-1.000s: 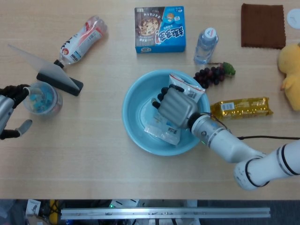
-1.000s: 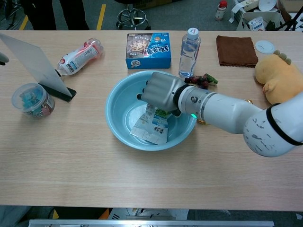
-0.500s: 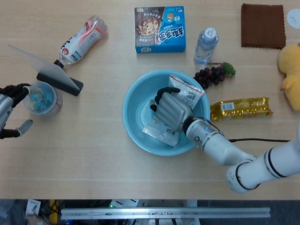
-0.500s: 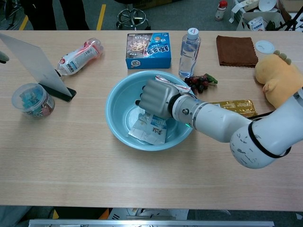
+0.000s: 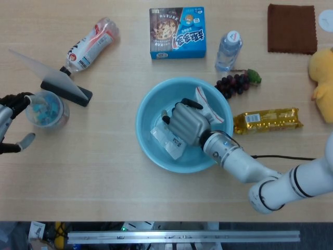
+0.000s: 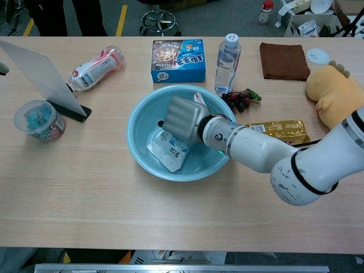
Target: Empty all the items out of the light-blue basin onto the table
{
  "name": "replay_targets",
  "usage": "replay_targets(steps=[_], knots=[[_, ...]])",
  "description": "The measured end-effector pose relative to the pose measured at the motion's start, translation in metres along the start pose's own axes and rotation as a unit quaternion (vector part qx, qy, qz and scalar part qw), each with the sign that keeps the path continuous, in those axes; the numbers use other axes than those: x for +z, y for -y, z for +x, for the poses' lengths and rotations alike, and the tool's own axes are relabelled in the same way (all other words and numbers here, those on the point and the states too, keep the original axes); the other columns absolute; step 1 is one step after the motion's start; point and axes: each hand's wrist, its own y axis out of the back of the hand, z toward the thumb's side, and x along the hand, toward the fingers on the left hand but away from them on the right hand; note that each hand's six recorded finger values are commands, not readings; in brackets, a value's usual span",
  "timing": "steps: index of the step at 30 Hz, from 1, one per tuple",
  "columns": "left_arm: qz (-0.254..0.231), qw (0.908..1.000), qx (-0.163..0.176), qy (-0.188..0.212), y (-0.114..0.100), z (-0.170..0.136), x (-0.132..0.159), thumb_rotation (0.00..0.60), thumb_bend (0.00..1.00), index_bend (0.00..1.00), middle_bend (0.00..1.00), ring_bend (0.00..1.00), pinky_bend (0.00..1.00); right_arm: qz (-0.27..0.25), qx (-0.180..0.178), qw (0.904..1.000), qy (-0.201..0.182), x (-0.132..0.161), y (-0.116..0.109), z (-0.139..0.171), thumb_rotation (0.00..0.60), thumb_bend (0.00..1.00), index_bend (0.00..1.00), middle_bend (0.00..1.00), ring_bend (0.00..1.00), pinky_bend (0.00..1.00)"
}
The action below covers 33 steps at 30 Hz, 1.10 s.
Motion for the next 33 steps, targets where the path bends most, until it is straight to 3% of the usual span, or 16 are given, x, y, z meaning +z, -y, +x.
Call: replay_targets(steps=[16, 25, 33], knots=[[0.003, 1.0000, 0.004, -0.001, -0.003, 0.001, -0.002, 0.600, 0.31, 0.22, 0.25, 0.29, 0.41, -0.073, -0.047, 0.9960, 0.023, -0.028, -0.020, 0.018, 0.600, 0.35, 0.56, 0.54, 0.58, 0.74], [0.009, 0.9999, 0.008, 0.001, -0.007, 0.000, 0.001, 0.600, 0.31, 0.22, 0.25, 0.29, 0.41, -0.135, -0.071, 0.9832, 0.100, -0.095, -0.024, 0.045, 0.600, 0.35, 0.56, 0.54, 0.58, 0.74], [0.015, 0.9998, 0.013, 0.001, -0.009, -0.001, 0.003, 0.600, 0.31, 0.22, 0.25, 0.29, 0.41, -0.195, -0.076, 0.9622, 0.174, -0.153, -0.012, 0.069, 0.600, 0.35, 0.56, 0.54, 0.58, 0.74]])
